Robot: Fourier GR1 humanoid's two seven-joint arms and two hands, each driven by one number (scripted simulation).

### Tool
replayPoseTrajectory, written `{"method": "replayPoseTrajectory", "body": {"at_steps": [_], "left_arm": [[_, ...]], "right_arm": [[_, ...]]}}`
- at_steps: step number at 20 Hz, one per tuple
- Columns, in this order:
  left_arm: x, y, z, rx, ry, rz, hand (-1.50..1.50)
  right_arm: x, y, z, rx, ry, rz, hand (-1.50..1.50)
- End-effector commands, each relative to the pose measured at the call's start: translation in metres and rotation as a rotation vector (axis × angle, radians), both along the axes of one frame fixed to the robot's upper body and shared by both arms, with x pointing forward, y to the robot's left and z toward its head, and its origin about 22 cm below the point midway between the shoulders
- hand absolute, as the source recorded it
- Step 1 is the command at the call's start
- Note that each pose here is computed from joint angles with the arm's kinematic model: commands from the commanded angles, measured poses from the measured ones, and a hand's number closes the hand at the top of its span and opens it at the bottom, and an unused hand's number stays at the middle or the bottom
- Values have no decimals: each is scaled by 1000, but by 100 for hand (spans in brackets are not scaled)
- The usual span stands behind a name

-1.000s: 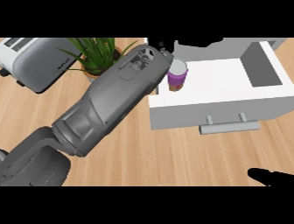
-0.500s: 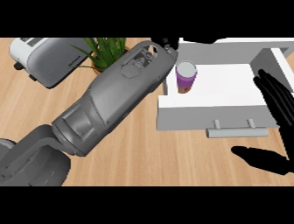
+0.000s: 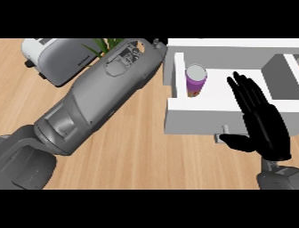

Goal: Pick up the can, place it into the drawer and close the drawer

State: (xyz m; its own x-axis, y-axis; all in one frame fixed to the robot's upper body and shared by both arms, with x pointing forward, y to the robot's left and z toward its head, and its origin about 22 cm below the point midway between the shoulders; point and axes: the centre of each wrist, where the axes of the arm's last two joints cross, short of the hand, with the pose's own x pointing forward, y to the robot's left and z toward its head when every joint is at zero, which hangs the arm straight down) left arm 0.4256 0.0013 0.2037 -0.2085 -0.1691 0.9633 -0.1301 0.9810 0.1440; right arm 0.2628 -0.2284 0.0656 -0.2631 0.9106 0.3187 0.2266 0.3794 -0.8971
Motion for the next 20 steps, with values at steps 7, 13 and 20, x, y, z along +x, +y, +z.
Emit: {"method": "replayPoseTrajectory", "body": {"at_steps": [7, 13, 20], "left_arm": [[-1, 57, 8, 12, 10, 11, -150], [-3, 83, 19, 33, 8, 13, -150], [-15, 89, 11, 24, 40, 25, -150]], "right_arm": [[50, -3, -50, -62, 17, -76, -150], [80, 0, -61, -87, -9, -124, -150], [108, -14, -61, -125, -74, -169, -150]]}}
